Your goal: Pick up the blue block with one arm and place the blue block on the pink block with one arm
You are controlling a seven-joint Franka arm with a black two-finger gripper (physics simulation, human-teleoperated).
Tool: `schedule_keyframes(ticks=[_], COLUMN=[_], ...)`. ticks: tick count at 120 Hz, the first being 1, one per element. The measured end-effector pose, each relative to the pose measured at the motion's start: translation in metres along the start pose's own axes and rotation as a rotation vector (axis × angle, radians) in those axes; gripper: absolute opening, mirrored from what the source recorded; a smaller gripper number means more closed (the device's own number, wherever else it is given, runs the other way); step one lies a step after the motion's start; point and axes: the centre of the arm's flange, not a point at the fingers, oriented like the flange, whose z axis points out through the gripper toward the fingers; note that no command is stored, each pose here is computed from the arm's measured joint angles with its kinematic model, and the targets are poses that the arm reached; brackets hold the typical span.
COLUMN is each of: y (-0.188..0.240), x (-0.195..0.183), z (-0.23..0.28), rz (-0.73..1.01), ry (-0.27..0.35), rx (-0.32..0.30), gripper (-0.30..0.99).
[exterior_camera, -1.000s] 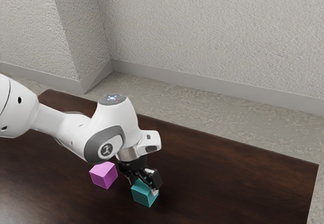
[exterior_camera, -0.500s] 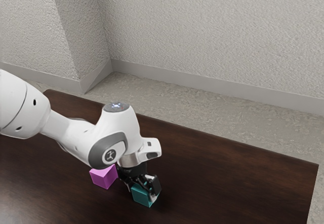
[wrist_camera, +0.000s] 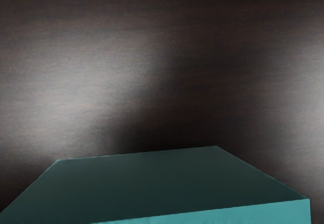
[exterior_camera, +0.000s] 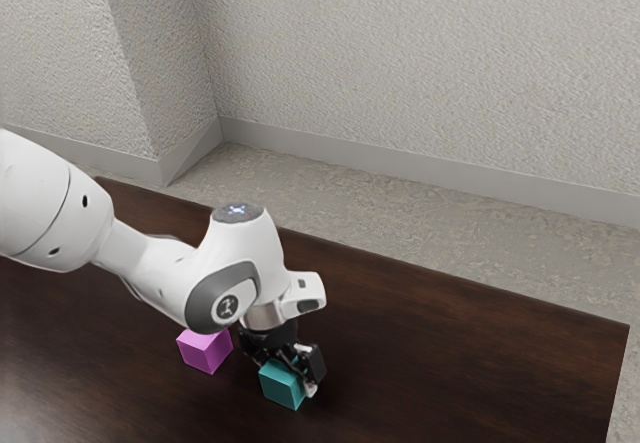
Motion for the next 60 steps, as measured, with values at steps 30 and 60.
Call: schedule_keyframes(ticks=[30, 60], y=[0.002, 0.003], x=[0.003, 0.004], z=[-0.012, -0.027], rz=[0.014, -0.007], ry=[0.036, 0.068], rx=[0.024, 0.041], gripper=[0.39, 0.34])
